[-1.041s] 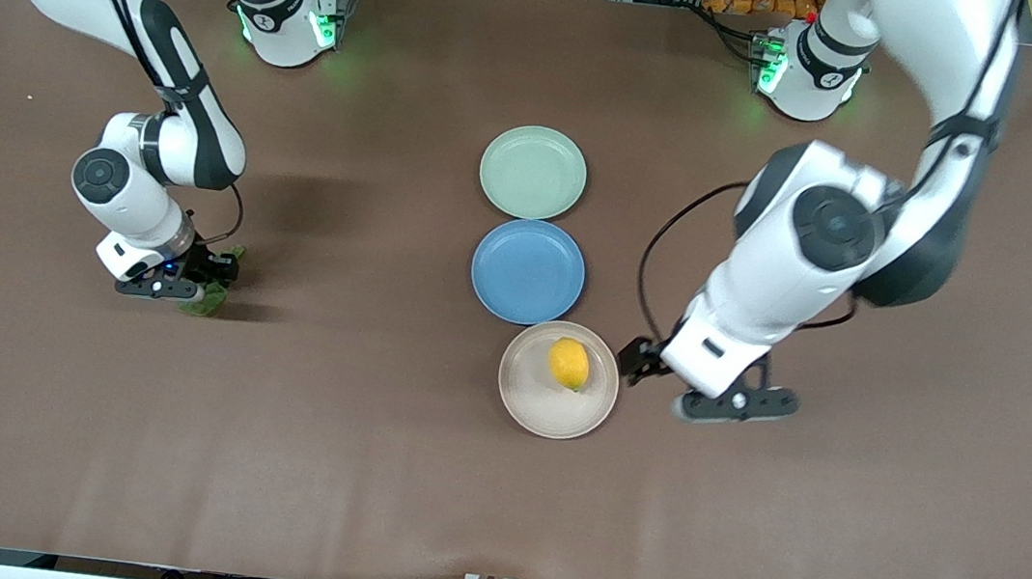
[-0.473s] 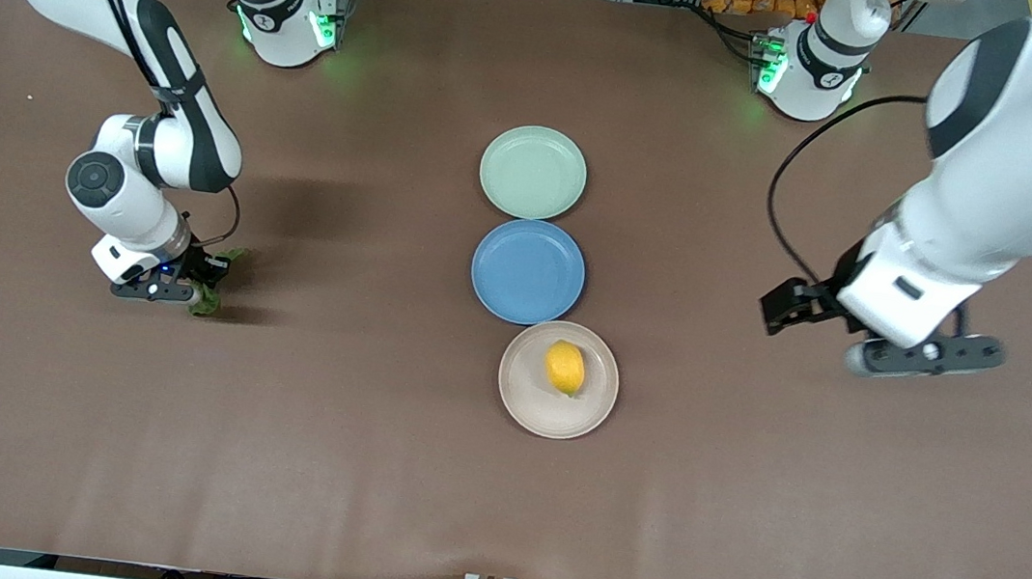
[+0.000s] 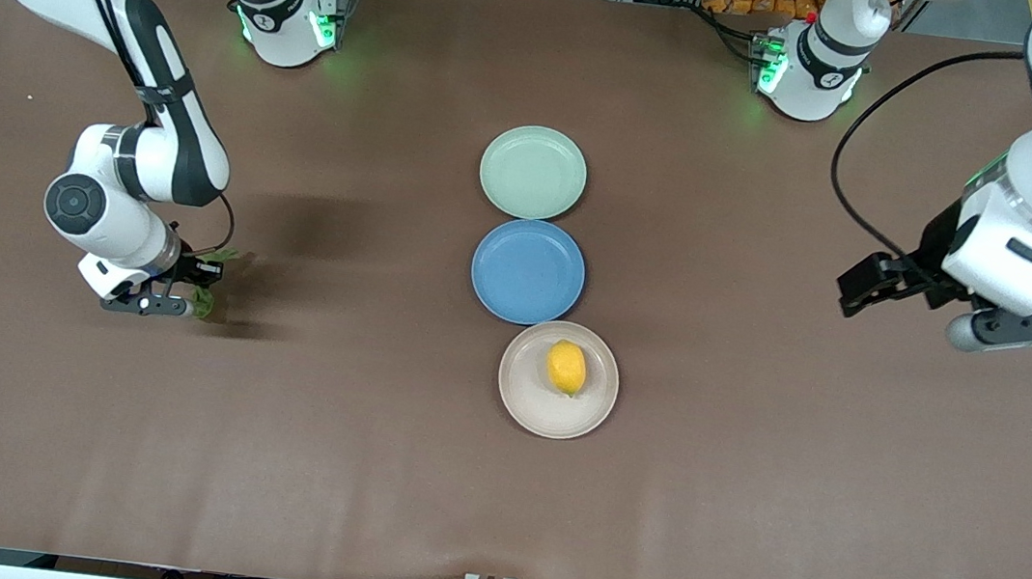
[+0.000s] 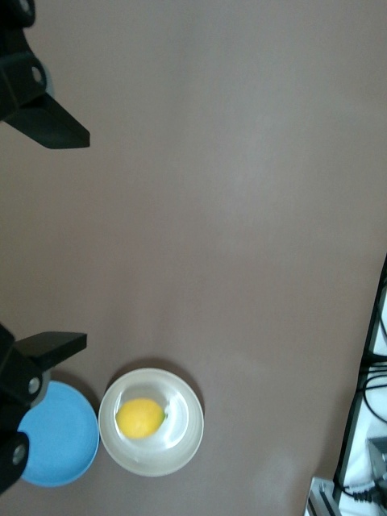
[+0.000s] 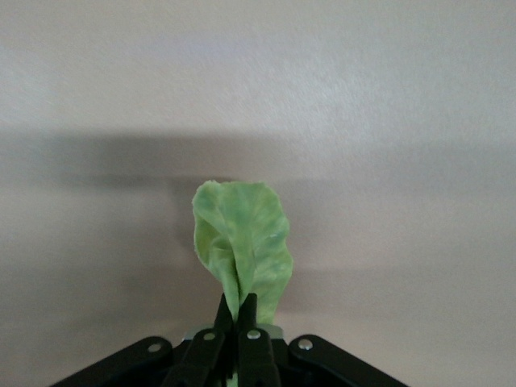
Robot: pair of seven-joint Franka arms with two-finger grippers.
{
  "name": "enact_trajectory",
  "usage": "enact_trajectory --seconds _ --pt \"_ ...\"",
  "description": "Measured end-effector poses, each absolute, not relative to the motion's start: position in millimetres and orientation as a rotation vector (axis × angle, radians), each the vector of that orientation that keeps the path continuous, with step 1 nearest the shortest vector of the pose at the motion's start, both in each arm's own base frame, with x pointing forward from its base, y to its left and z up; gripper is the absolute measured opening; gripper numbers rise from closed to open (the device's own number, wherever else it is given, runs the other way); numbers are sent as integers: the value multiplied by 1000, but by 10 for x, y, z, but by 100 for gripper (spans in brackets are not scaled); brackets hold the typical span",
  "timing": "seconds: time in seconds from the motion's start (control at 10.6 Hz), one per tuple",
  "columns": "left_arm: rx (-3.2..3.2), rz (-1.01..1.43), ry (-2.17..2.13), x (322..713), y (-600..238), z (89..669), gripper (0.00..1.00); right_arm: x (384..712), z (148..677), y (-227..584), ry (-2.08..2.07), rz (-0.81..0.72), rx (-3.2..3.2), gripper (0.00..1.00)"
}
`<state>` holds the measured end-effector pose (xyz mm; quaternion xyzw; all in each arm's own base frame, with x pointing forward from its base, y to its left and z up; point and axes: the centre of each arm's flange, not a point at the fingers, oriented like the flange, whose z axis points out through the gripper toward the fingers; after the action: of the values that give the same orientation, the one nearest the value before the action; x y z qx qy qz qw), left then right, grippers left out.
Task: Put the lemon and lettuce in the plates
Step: 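Lift the left gripper away while the right gripper lifts the lettuce, then carry the lettuce with the right gripper over the light green plate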
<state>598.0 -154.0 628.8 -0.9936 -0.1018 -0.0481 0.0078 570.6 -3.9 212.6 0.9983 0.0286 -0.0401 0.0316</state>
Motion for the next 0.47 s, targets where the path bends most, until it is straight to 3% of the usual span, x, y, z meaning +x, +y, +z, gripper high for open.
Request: enact_trajectory --seconds 0.47 --pt "-3110 -171 -274 5865 -1599 6431 100 5796 2455 1040 67 -173 3112 4"
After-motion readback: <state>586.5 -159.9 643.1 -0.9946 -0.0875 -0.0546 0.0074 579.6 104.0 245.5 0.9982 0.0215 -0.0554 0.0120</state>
